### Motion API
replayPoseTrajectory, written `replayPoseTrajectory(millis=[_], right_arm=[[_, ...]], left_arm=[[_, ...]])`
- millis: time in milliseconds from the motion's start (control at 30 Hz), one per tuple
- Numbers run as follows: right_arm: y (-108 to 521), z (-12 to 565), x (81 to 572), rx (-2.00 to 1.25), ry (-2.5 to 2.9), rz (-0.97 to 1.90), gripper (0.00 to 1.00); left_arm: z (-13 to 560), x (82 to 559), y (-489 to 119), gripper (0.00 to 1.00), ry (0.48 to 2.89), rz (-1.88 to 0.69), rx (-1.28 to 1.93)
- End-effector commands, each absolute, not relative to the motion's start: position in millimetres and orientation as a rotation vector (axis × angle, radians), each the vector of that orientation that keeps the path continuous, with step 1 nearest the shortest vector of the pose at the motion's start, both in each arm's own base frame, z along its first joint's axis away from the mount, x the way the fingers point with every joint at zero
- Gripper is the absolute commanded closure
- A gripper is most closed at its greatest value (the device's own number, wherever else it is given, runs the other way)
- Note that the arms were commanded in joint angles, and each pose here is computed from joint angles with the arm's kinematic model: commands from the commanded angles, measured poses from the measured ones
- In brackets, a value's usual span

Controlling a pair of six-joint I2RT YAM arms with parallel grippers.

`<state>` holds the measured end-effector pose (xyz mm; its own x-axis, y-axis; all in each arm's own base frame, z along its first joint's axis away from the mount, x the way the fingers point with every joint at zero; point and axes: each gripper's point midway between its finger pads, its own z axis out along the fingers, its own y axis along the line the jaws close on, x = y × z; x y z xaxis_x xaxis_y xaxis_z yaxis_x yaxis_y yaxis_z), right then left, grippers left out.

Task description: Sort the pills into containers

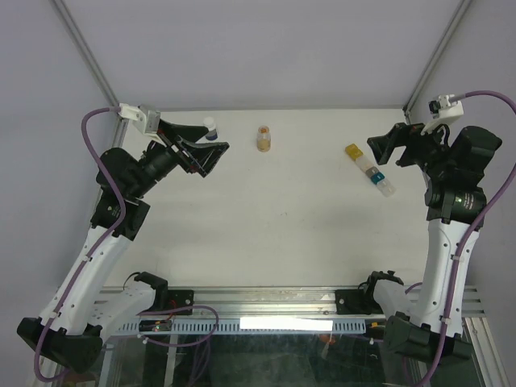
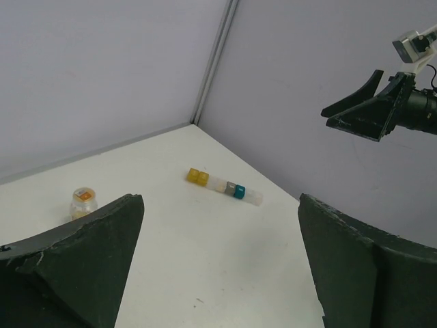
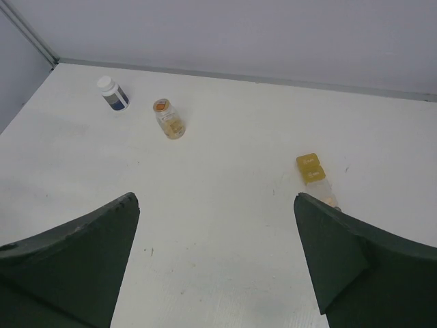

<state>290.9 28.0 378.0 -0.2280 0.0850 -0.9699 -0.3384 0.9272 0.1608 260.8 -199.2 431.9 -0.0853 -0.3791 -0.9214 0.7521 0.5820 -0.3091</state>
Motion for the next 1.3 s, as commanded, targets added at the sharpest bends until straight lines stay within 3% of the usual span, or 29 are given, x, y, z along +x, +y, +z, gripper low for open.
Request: replayPoseTrajectory(millis=[0, 433, 767, 1067, 1267], right_arm=[[27.6, 391.3, 291.2, -0.227, 1.712, 0.377, 0.01], [53.0, 328.2, 294.8, -0.665, 1.682, 0.454, 0.01], [-1.1, 217.8, 354.8, -0.825, 1.97, 0.207, 0.01], [-29.1, 165.2, 422.8, -0.71, 2.165, 0.243, 0.01], [-35.1, 127.8, 451.3, -0.681, 2.263, 0.219, 0.03]], left_arm=[[438.0, 255.0, -195.8, 0.01, 1.327, -0.96, 0.375], [407.1, 260.5, -209.5, 0.01, 1.332, -1.057, 0.385], [344.9, 285.3, -238.2, 0.01, 1.414, -0.994, 0.462], [373.9, 329.0, -278.5, 0.01, 1.246, -1.015, 0.561], [422.1, 338.2, -309.5, 0.01, 1.069, -0.965, 0.689]])
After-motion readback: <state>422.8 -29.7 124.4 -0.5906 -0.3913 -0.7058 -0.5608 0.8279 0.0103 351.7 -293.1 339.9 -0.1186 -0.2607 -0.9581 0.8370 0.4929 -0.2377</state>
